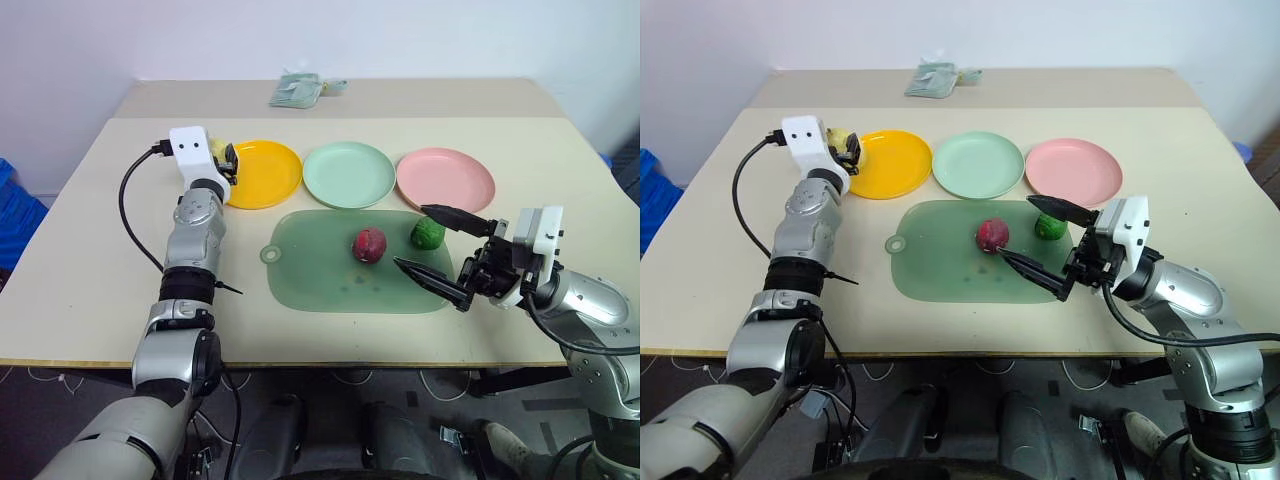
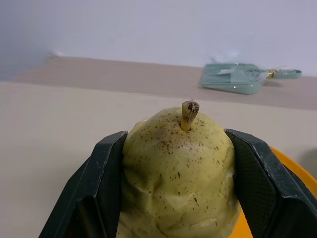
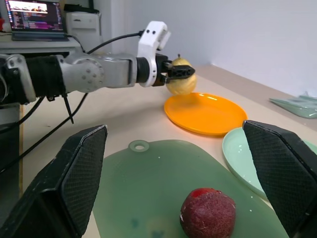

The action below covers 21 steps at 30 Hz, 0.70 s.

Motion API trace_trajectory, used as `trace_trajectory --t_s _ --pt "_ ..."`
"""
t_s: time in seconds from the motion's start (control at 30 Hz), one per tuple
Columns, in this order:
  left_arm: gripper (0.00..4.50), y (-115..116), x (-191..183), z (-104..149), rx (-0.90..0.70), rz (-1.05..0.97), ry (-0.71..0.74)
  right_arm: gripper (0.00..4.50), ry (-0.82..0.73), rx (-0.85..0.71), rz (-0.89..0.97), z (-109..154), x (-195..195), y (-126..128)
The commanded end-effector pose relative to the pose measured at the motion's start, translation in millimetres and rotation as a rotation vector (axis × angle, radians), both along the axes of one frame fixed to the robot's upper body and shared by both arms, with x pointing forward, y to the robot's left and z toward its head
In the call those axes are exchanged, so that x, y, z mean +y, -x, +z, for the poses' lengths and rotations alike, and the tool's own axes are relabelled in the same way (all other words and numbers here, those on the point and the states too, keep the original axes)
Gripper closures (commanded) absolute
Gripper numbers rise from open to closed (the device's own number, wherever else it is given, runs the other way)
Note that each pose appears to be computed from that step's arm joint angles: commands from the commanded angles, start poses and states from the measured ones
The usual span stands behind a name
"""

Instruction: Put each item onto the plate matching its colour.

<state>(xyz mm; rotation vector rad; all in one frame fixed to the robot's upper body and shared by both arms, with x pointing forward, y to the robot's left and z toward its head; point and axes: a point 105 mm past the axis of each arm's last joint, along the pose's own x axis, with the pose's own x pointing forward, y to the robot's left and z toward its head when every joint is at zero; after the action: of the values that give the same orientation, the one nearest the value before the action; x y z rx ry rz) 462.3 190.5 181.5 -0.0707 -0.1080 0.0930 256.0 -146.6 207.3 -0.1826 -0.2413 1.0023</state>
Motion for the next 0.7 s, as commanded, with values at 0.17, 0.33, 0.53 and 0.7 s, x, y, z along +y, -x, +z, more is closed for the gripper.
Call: trace_trajectory --t_s 0.17,0.33,0.53,0.7 --pt "2.0 -13.2 -13.3 3.4 -0.008 -0.026 0.024 0.0 -0.004 -0.045 0.0 9.6 2.0 2.5" --pt "1.51 -16.6 -22.2 1.4 0.008 -0.054 0.037 0.0 0.001 -0.043 -0.003 9.6 1.3 3.3" --pt "0.04 -16.2 -28.0 7.0 -0.023 -0.088 0.068 0.0 0.014 -0.033 -0.013 7.7 1.6 2.2" --pt "0.04 3.1 -32.8 26.6 -0.147 -0.216 0.096 0.0 0.047 -0.01 -0.049 1.4 4.5 -3.7"
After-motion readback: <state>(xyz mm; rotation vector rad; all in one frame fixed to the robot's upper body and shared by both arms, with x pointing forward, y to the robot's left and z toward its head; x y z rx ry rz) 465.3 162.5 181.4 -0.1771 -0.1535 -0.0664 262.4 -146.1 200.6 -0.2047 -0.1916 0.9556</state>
